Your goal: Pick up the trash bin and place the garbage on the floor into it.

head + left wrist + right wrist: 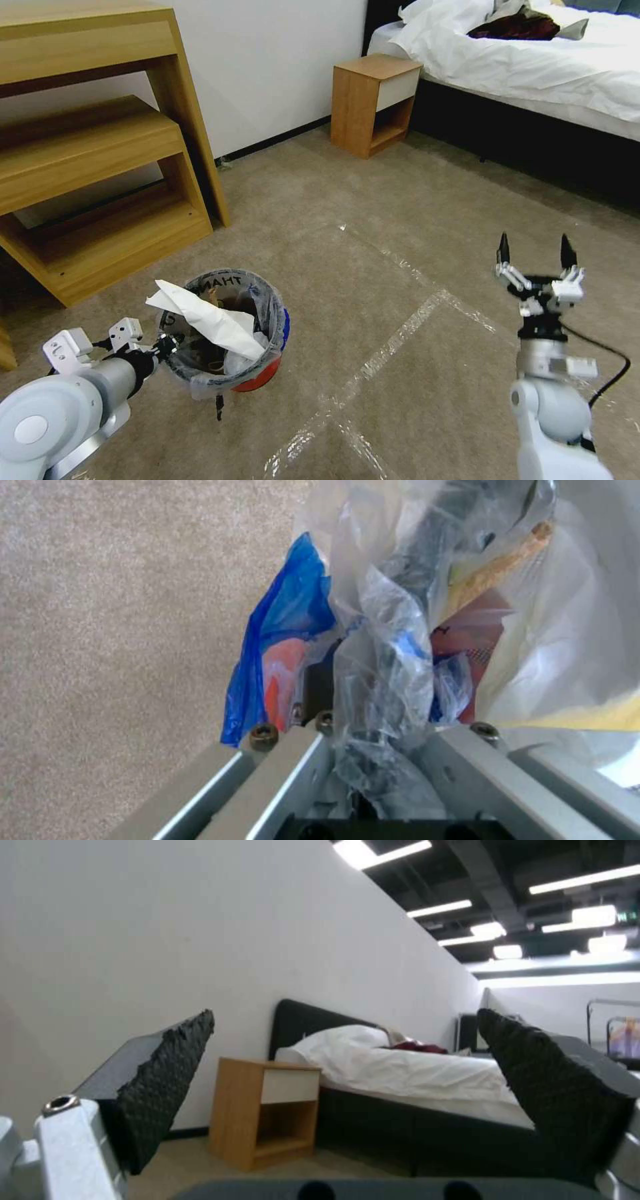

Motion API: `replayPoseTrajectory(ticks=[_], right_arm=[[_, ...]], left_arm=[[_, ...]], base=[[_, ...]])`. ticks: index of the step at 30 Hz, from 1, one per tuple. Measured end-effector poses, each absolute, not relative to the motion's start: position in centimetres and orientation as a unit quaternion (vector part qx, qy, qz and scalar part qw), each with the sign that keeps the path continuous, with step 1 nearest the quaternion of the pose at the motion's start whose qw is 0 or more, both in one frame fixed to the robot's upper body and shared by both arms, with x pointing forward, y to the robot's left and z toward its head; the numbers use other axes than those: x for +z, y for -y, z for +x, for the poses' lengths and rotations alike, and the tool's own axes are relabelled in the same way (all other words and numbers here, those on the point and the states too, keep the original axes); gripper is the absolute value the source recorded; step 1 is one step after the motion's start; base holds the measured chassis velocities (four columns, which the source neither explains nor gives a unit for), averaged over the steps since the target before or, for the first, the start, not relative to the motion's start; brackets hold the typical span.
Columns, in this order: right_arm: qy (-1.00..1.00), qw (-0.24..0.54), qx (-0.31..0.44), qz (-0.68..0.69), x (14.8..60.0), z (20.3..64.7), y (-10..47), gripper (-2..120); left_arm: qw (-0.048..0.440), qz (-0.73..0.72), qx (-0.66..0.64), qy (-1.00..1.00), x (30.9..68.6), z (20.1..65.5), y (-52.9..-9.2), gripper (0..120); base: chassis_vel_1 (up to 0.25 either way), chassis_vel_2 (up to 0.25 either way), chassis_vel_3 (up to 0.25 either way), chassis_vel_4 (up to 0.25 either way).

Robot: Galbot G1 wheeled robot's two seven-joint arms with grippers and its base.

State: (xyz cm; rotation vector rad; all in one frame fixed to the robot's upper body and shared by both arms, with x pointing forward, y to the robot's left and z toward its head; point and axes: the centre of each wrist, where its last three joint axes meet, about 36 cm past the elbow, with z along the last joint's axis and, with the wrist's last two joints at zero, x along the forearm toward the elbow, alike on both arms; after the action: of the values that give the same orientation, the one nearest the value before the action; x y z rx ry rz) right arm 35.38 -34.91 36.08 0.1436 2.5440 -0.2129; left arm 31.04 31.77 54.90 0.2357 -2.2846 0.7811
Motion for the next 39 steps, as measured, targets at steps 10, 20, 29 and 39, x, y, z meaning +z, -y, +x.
replayPoseTrajectory(ticks=[10, 20, 29, 39], right_arm=[[-0.952, 0.285, -0.102, 0.043, 33.0, 33.0, 34.3, 100], [-0.954, 0.282, -0.094, 0.041, 31.2, 31.9, 32.7, 100], [-0.953, 0.284, -0.095, 0.040, 31.3, 32.2, 32.8, 100], [-0.954, 0.282, -0.095, 0.037, 31.3, 32.5, 32.8, 100]], left_arm=[[0.347, 0.093, 0.303, 0.883, 55.1, 31.1, -31.9, 0], [0.346, 0.089, 0.307, 0.882, 55.0, 31.0, -31.5, 0], [0.346, 0.087, 0.306, 0.883, 55.0, 31.0, -31.5, 0], [0.346, 0.086, 0.305, 0.883, 55.1, 31.0, -31.6, 0]], base=[[0.000, 0.000, 0.000, 0.000], [0.000, 0.000, 0.000, 0.000], [0.000, 0.000, 0.000, 0.000], [0.000, 0.000, 0.000, 0.000]])
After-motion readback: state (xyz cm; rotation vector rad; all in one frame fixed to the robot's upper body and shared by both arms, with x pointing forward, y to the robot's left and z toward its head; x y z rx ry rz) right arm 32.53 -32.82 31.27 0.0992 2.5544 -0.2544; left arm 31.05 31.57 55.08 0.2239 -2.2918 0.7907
